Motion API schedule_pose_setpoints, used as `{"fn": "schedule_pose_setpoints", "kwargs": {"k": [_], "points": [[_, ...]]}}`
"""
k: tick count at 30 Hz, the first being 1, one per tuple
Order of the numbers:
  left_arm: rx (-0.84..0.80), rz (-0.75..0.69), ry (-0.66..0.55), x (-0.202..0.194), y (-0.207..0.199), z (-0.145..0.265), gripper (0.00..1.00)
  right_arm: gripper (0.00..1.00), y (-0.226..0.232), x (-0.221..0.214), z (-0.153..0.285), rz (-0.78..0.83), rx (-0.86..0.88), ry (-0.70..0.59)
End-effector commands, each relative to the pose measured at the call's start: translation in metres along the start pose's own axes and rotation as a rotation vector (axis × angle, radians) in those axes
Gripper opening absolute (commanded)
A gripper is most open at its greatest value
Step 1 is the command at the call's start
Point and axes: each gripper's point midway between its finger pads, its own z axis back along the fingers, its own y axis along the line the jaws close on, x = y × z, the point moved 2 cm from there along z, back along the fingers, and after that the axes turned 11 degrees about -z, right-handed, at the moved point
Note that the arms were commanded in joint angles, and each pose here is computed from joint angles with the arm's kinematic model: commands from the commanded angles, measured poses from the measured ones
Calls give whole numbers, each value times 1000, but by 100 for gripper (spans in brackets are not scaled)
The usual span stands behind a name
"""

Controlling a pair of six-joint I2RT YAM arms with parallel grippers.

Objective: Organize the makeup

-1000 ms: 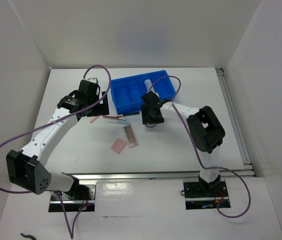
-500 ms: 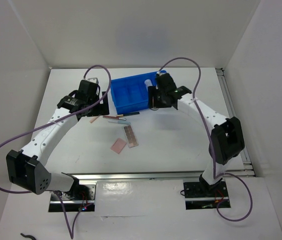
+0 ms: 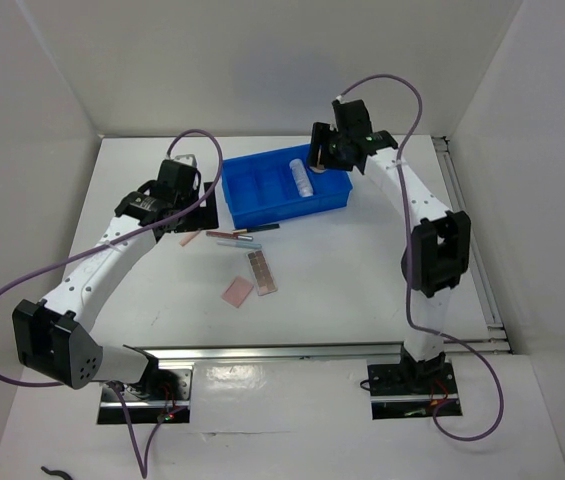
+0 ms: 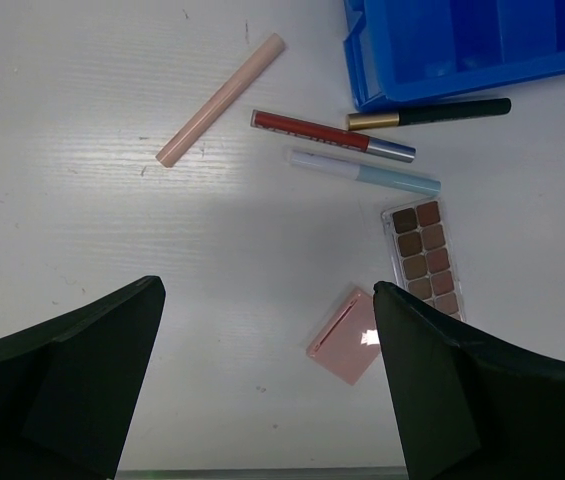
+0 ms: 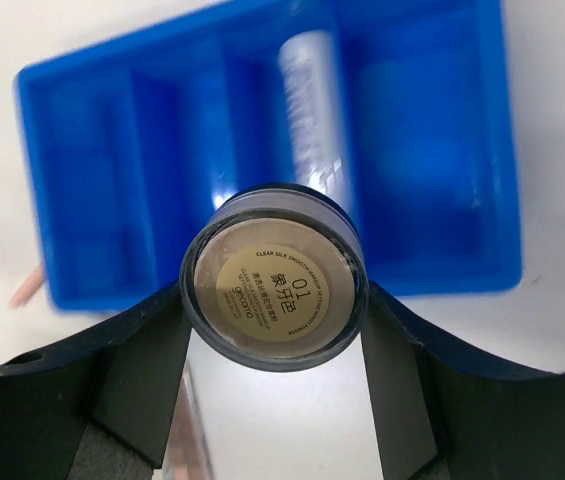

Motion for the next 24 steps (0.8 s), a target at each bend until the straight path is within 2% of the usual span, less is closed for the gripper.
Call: {"fn": "schedule_pose_setpoints", "kwargs": {"k": [1, 6, 15, 17, 18, 19, 20, 22, 24], "points": [[24, -12, -38, 7, 4, 3, 100, 44, -20, 19, -28, 7, -111, -27], [25, -21, -38, 7, 4, 3, 100, 45, -27, 50, -53, 5, -155, -94], [49, -19, -14, 6, 7, 2, 100, 49, -47, 44, -93, -9, -170, -64], [49, -10, -14, 6, 6, 2, 100, 54, -48, 43, -97, -9, -170, -64], [51, -12, -6, 5, 6, -1, 100, 63, -49, 41, -99, -9, -170, -64], [49, -9, -14, 8, 6, 1, 100, 63, -49, 41, -99, -9, -170, -64], [49, -9, -14, 8, 6, 1, 100, 74, -48, 41, -99, -9, -162, -59], [53, -5, 3, 5, 6, -2, 100, 84, -47, 39, -104, -9, -152, -55], [53, -5, 3, 5, 6, -2, 100, 87, -43, 43, -103, -9, -134, -65]]}}
